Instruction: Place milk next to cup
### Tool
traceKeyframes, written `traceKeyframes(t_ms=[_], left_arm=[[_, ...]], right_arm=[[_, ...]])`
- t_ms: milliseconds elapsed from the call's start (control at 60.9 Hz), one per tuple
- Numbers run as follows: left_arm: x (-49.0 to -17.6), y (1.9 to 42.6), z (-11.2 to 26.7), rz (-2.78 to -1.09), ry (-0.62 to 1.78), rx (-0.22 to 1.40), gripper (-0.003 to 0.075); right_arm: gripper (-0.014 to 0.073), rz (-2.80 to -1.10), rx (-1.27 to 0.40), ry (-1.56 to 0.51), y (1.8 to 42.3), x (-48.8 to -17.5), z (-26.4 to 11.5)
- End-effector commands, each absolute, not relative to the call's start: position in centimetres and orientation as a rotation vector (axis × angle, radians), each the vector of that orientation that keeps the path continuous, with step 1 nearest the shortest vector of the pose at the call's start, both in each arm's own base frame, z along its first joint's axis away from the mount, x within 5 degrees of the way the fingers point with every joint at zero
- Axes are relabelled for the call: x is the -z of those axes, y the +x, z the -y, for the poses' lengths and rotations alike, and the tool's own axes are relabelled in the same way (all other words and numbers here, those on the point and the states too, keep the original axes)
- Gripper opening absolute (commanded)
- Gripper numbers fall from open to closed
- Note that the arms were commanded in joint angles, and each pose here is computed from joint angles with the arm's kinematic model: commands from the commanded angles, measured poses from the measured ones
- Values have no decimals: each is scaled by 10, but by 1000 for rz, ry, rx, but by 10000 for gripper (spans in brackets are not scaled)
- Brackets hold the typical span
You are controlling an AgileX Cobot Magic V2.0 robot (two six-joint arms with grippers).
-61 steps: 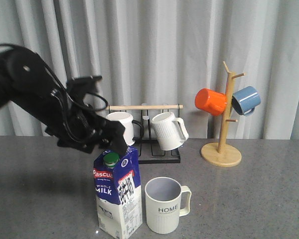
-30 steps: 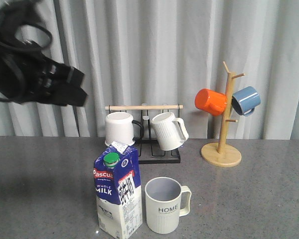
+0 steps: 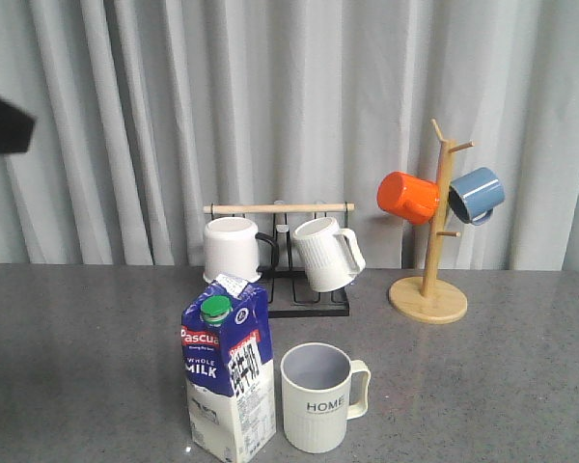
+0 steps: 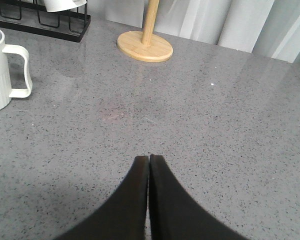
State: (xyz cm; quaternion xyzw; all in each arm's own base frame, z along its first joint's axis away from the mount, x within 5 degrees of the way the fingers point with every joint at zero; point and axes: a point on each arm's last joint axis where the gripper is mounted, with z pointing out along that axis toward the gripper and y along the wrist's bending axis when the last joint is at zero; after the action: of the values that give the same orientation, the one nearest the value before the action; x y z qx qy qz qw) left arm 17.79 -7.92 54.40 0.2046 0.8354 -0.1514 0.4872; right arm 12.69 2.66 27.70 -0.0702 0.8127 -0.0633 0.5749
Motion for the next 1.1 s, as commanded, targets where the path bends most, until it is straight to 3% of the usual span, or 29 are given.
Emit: traceKeyframes(t_ms=[0, 148, 361, 591, 755, 870, 1084], left_arm=[[-541, 155, 73, -1912, 458, 401, -8], [-504, 126, 60, -1837, 378, 424, -8], [-442, 80, 44, -1916, 358, 429, -8], [-423, 47, 27, -1864, 375, 352, -8], [-396, 50, 21, -1861, 374, 245, -8], [-356, 69, 23, -1839, 377, 171, -8], [-277, 90, 24, -1636, 299, 115, -8]], right_arm=[[-5, -1844, 167, -195, 129, -288, -28], [-5, -1844, 167, -195, 129, -288, -28], [-5, -1844, 167, -195, 129, -288, -28], [-5, -1844, 169, -198, 129, -288, -28], [-5, -1844, 169, -198, 129, -288, -28], [-5, -1844, 169, -198, 129, -288, -28], [-5, -1843, 170, -199, 129, -288, -28]])
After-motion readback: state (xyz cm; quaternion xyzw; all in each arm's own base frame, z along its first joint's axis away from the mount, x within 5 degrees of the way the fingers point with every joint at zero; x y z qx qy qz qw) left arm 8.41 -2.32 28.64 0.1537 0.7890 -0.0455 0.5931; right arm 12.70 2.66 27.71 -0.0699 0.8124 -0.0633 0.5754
